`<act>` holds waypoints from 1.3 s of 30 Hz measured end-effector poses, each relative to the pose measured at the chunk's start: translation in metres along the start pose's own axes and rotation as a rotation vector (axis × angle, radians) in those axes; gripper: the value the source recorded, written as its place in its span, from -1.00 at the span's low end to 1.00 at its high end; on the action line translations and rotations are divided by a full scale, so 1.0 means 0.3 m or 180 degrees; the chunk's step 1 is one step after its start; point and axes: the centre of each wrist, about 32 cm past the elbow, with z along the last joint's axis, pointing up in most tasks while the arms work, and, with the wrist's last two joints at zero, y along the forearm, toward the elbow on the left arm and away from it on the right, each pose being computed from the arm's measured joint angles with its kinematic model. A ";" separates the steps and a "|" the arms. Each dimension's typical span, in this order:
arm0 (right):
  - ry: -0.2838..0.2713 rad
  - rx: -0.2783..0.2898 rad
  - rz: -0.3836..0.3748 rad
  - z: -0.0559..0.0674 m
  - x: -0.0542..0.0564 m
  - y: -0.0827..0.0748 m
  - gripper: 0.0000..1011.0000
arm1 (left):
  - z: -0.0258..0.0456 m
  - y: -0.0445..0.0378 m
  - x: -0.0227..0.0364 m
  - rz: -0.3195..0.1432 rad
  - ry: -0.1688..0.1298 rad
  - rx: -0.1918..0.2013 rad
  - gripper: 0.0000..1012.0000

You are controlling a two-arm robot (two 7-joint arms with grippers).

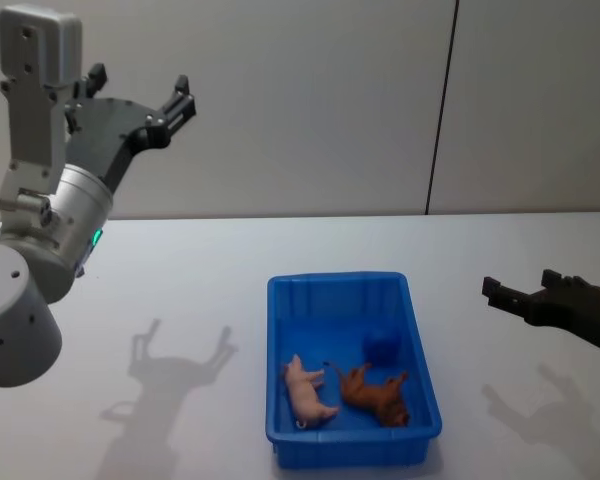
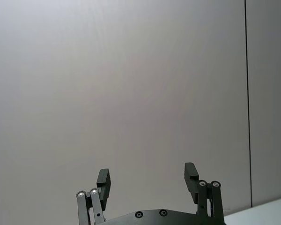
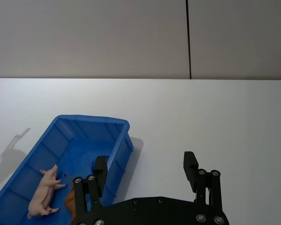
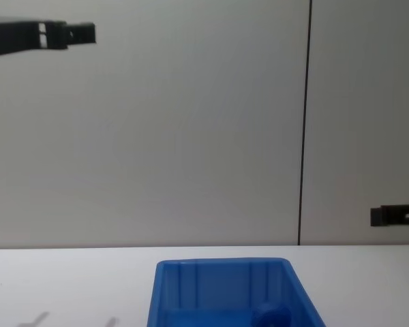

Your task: Pick up the two dolls from the table and place them into the box.

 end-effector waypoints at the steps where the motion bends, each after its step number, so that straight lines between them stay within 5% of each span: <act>1: 0.0000 0.0000 0.0000 0.000 0.000 0.000 0.98 | 0.002 0.000 0.001 0.0017 -0.0005 -0.0015 0.98; 14: 0.0000 0.0000 0.0000 0.000 0.000 0.000 0.98 | 0.021 0.006 0.010 0.0194 -0.0067 -0.0175 0.98; 39: 0.0000 0.0000 0.0000 0.000 0.000 0.000 0.98 | 0.028 0.008 0.014 0.0266 -0.0088 -0.0240 0.98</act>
